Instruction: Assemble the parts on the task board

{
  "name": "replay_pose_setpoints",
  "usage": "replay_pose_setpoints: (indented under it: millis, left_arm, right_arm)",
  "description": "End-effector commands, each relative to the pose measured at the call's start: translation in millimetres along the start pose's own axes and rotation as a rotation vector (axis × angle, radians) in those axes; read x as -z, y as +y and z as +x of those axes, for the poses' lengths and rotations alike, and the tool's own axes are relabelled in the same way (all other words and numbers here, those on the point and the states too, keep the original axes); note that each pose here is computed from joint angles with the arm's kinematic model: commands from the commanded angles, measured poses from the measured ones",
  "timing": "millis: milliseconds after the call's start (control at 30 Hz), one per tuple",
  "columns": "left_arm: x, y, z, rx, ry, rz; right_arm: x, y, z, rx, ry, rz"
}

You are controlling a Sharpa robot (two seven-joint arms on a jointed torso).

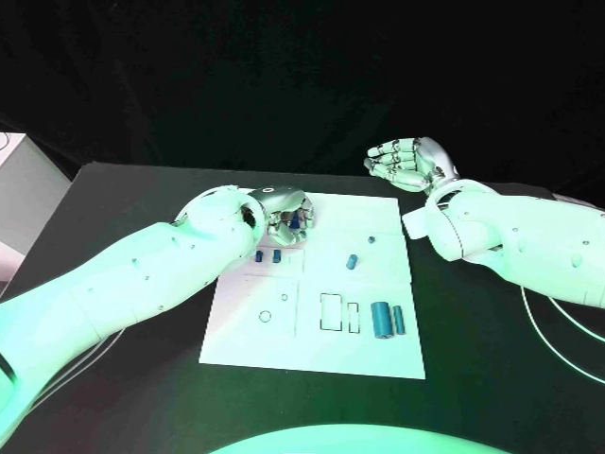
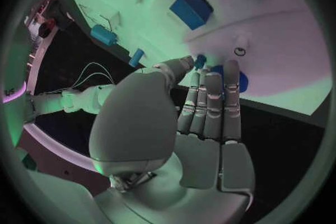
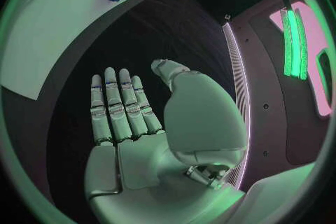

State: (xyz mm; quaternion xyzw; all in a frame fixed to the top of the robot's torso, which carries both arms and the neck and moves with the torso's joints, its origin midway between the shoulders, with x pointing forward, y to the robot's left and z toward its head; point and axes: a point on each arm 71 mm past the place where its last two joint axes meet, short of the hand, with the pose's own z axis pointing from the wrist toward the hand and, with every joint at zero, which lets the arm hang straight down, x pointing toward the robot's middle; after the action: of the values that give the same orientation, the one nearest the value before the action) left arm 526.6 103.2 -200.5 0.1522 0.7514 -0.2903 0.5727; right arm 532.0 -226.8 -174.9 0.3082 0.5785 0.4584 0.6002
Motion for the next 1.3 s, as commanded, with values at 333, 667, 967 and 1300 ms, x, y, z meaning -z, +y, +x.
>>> replay_pose_setpoints:
  millis: [333, 667, 967, 1300]
  left_arm:
    - [0.4, 0.4, 5.9, -0.004, 0.050, 0.000]
    - [1.6, 0.9, 7.8, -0.007, 0.065, -0.005]
    - [2.1, 0.6, 11.3, -0.005, 0.100, -0.002]
    - [1.4, 1.5, 15.2, -0.007, 0.116, -0.007]
  right_arm:
    - [-0.3, 1.4, 2.0, -0.004, 0.016, -0.016]
    - [-0.3, 1.4, 1.9, -0.004, 0.016, -0.016]
    - [-0.5, 1.5, 2.3, -0.004, 0.017, -0.017]
    - [-0.4, 1.5, 2.4, -0.004, 0.018, -0.017]
